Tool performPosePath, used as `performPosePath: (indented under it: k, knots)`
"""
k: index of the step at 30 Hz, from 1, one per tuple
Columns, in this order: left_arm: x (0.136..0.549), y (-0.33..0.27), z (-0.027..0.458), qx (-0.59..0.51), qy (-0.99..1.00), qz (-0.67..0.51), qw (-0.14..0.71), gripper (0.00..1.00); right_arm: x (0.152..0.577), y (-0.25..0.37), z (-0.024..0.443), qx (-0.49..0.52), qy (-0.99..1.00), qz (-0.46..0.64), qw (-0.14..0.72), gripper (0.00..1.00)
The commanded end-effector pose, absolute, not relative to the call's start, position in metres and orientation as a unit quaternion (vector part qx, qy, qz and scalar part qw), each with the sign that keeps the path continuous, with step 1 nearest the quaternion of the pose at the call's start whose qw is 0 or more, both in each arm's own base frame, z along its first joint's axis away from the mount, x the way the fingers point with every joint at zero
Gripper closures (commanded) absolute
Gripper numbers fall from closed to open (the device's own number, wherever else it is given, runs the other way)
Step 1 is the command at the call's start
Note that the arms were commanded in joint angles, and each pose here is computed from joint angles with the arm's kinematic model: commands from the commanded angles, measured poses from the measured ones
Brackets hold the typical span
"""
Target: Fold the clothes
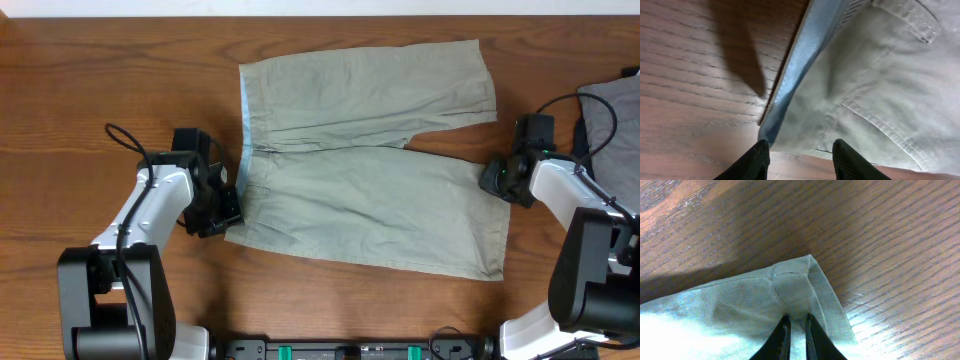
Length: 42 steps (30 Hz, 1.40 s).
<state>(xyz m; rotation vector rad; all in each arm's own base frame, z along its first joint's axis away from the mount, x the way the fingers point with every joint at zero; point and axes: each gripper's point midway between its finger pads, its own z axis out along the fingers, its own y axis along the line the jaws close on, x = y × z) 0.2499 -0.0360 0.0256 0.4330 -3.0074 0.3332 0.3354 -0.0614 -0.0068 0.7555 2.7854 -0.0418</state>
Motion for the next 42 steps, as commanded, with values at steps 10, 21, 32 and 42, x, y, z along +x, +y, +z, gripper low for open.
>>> performPosePath:
  k: [10, 21, 32, 42]
  knots:
    - [0.245, -0.038, 0.004, 0.131, -0.984, 0.117, 0.034, 0.51, 0.293, -0.068, -0.048, 0.263, 0.963, -0.046, 0.047, 0.87]
    - [0.238, -0.038, 0.005, 0.133, -0.983, 0.115, 0.049, 0.58, 0.293, -0.068, -0.048, 0.263, 0.963, -0.046, 0.047, 0.82]
    - [0.233, -0.038, 0.005, 0.134, -0.983, 0.114, 0.058, 0.74, 0.293, -0.068, -0.048, 0.263, 0.963, -0.046, 0.048, 0.81]
    - [0.219, -0.038, -0.001, 0.137, -0.981, 0.112, 0.077, 0.88, 0.293, -0.068, -0.048, 0.263, 0.963, -0.046, 0.048, 0.8]
